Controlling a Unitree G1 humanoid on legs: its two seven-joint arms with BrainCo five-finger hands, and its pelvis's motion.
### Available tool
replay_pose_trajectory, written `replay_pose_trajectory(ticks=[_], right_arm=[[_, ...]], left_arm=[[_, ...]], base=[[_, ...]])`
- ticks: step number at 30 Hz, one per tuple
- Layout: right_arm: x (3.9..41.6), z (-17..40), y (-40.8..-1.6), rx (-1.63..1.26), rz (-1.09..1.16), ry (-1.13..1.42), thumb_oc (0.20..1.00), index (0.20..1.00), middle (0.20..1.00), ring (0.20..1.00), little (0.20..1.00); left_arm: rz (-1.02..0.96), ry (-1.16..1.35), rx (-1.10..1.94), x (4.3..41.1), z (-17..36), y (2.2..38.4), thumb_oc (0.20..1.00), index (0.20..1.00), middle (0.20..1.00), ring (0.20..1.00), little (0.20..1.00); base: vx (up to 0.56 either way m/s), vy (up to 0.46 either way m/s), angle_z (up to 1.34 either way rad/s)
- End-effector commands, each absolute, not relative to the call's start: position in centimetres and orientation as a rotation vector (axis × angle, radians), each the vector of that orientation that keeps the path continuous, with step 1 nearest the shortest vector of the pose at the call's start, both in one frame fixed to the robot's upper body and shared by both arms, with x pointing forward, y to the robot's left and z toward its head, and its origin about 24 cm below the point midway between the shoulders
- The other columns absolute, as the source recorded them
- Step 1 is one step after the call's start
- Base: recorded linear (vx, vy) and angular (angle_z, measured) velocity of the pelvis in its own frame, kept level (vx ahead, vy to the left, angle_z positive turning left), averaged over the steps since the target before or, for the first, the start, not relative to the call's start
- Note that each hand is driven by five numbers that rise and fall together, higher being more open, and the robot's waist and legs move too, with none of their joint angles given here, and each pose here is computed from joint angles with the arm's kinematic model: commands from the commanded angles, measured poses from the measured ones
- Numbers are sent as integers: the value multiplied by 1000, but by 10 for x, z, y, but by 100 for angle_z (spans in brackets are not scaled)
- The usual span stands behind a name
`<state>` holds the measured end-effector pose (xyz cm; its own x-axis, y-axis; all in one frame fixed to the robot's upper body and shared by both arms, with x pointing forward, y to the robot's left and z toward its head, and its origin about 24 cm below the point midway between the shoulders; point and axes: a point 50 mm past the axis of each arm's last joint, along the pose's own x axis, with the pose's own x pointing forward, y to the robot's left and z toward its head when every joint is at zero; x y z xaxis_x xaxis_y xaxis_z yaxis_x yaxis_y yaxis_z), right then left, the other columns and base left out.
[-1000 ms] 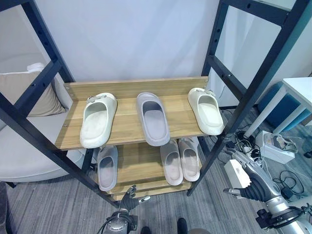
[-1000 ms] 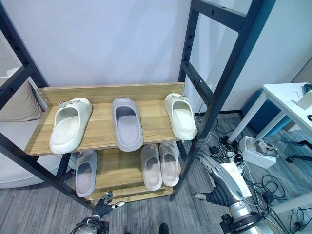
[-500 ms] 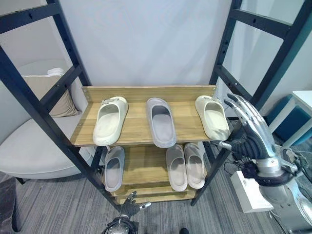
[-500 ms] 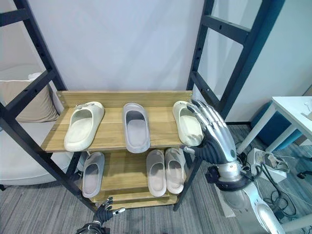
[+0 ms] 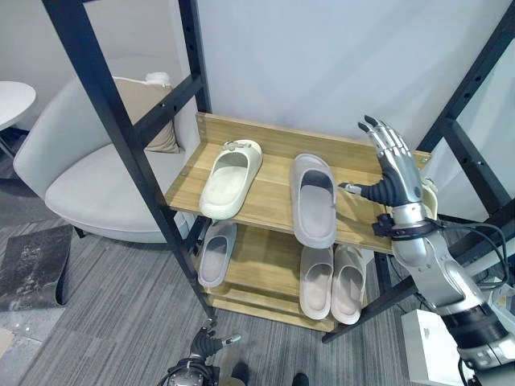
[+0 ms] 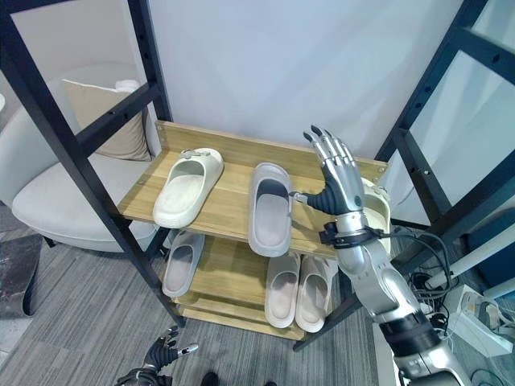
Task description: Arrange the slippers neatly on the shoe rack.
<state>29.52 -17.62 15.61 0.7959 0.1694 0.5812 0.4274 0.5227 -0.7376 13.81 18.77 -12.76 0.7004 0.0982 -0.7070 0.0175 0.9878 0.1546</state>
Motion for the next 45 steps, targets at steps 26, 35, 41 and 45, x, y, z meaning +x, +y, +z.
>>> replay_pose_trajectory(ticks=[26,35,41,45], right_arm=[[323,119,-191,-1160,-131,-417,200,200,200,200,200],[334,125,-192,-1144,-147,-398,200,200,200,200,200],[311,169,-197,-997,-289,-601,200,200,200,200,200],[291,187,-198,-936,-335,-716,200,200,200,200,200]], left_arm=[[30,675,148,168,-113,186,1000,1000,1000,1000,1000],[28,709,157,161,-118,188,1000,1000,1000,1000,1000],[32,724,164,162,-119,188,1000,1000,1000,1000,1000],[34,732,157,162,-121,184,1000,1000,1000,1000,1000]], base=[[12,12,6],[-3,-4,5],[-13,-8,4],[-16,-17,13]])
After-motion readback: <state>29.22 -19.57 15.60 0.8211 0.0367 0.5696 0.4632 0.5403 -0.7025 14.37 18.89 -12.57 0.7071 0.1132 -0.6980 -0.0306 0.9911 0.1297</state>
